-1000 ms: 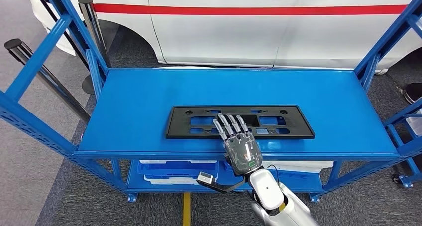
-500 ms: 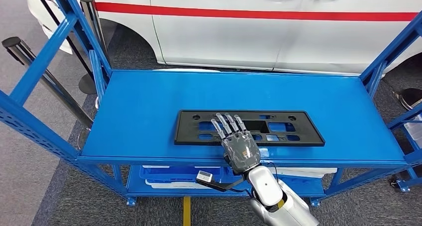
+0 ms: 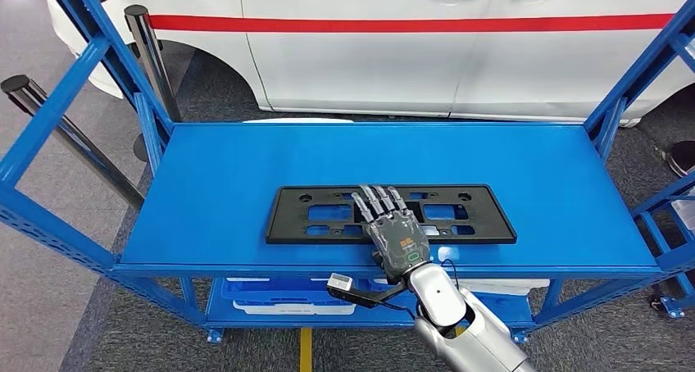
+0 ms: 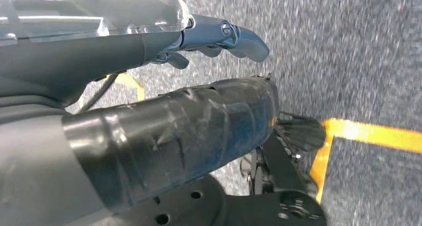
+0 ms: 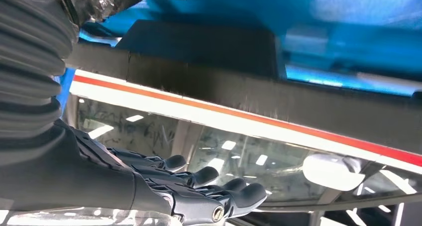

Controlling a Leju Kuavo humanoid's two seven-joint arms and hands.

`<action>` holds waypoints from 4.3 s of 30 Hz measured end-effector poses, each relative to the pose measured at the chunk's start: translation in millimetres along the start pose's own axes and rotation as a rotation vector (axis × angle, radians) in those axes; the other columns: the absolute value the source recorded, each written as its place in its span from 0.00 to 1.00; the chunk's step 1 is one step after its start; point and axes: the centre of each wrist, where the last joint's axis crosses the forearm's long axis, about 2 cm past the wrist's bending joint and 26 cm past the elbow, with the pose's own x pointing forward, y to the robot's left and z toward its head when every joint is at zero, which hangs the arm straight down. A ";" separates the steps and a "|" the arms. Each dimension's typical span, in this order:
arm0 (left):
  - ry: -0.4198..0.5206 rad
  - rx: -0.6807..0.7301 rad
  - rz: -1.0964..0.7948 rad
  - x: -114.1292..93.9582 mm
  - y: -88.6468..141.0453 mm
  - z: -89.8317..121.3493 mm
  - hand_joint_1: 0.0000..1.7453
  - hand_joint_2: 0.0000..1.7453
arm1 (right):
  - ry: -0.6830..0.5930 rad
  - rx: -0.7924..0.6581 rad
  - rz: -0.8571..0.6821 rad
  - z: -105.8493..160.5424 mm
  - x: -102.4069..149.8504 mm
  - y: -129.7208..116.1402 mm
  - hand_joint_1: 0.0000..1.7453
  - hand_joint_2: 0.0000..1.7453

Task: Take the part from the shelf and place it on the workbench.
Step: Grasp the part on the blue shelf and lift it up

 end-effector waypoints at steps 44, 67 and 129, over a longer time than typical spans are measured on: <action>-0.014 -0.011 0.030 -2.7 1.0 0.0 0.00 0.00 | 0.078 0.277 -0.152 -40.6 -56.1 10.8 0.99 1.00; 0.037 0.066 0.017 -6.0 -0.8 0.9 0.00 1.00 | 0.265 -0.050 0.149 -16.1 -47.1 33.0 1.00 1.00; 0.056 -0.036 -0.108 -6.4 -22.0 4.0 0.00 1.00 | 0.168 -0.298 0.008 52.9 -23.8 26.8 1.00 1.00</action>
